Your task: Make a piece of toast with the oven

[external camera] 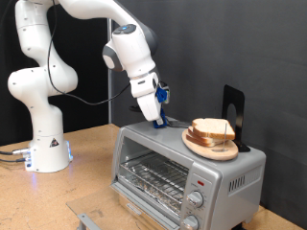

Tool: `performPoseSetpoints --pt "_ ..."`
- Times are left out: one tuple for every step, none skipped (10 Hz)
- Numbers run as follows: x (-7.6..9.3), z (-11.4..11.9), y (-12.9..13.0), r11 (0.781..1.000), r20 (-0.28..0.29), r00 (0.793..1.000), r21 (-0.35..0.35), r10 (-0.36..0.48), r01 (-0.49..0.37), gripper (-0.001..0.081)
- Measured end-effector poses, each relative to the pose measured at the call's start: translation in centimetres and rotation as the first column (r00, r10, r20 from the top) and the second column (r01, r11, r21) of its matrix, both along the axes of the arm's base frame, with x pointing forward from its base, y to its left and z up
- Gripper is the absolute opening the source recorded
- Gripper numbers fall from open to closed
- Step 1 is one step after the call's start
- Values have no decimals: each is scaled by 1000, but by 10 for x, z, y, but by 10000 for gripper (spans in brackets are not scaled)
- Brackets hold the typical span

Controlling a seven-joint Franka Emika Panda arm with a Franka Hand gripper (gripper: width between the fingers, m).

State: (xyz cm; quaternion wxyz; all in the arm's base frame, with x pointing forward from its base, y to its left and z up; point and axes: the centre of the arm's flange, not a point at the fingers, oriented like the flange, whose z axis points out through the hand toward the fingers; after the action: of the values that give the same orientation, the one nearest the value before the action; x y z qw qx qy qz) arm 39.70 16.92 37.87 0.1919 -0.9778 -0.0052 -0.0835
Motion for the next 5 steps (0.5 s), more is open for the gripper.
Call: performPoseSetpoints --pt "0 0 0 1000 -1 1000 0 1 -1 472" --pt "0 1 0 1000 -2 1000 1 3 -3 472" --pt "0 4 1 1000 5 1000 7 4 -4 472" --pt "0 11 1 1000 19 1000 24 10 -11 472" --pt "-2 19 2 999 27 999 38 18 -19 472"
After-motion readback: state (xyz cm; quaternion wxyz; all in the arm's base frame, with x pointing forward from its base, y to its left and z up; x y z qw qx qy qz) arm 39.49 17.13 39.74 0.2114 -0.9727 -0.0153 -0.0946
